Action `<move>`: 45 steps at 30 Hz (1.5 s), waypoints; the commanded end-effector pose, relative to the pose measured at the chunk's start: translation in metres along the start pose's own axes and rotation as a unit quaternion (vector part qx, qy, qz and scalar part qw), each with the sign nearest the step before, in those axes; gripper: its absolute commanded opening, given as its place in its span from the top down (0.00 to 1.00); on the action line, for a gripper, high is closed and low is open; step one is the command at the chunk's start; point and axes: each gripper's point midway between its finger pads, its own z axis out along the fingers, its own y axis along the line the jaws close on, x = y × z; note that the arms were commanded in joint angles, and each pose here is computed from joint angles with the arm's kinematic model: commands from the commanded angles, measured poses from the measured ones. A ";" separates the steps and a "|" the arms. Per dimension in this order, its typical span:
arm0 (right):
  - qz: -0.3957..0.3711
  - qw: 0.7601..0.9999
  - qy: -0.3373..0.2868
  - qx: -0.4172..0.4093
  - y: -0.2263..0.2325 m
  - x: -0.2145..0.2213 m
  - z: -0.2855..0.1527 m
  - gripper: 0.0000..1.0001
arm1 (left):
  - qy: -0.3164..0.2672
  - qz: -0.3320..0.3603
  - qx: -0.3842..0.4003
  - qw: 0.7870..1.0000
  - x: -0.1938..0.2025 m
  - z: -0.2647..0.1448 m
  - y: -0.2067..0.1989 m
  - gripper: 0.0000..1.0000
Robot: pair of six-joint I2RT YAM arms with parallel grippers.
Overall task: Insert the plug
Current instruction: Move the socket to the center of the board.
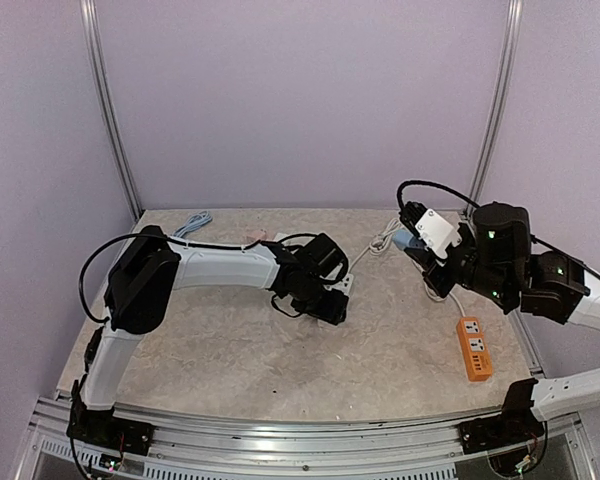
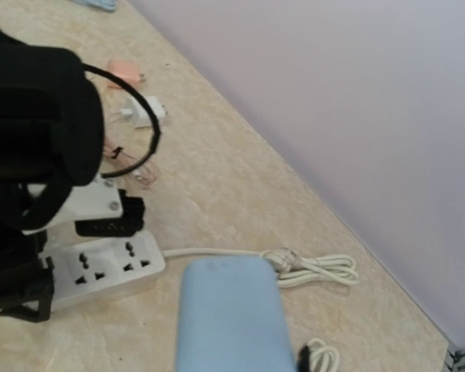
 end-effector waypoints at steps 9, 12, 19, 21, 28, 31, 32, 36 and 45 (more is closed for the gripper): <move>-0.147 0.986 0.045 -0.068 0.016 0.004 0.004 1.00 | 0.055 0.040 0.010 0.998 0.059 -0.012 0.010 0.65; -0.191 0.973 0.053 -0.118 0.032 0.011 0.003 1.00 | 0.075 0.050 -0.005 0.996 0.083 -0.016 0.015 0.66; -0.278 0.926 0.052 -0.249 0.074 0.022 -0.006 1.00 | 0.086 0.135 -0.008 0.987 0.125 -0.026 0.000 0.67; -0.295 0.915 0.061 -0.267 0.080 0.026 -0.003 1.00 | 0.088 0.165 -0.004 0.982 0.137 -0.026 -0.005 0.67; -0.325 0.895 0.106 -0.287 0.086 0.040 0.008 1.00 | 0.071 0.202 -0.005 0.977 0.159 -0.025 -0.004 0.61; -0.330 0.889 0.112 -0.297 0.088 0.040 0.010 1.00 | 0.055 0.196 -0.019 0.979 0.158 -0.026 0.002 0.49; -0.335 0.887 0.113 -0.297 0.088 0.041 0.011 1.00 | 0.051 0.194 -0.024 0.979 0.158 -0.026 0.005 0.42; -0.355 0.876 0.128 -0.299 0.090 0.043 0.022 1.00 | 0.025 0.187 -0.039 0.981 0.153 -0.031 0.011 0.13; -0.388 0.855 0.134 -0.316 0.106 0.038 0.055 1.00 | -0.090 0.132 -0.084 0.983 0.134 -0.070 0.033 0.01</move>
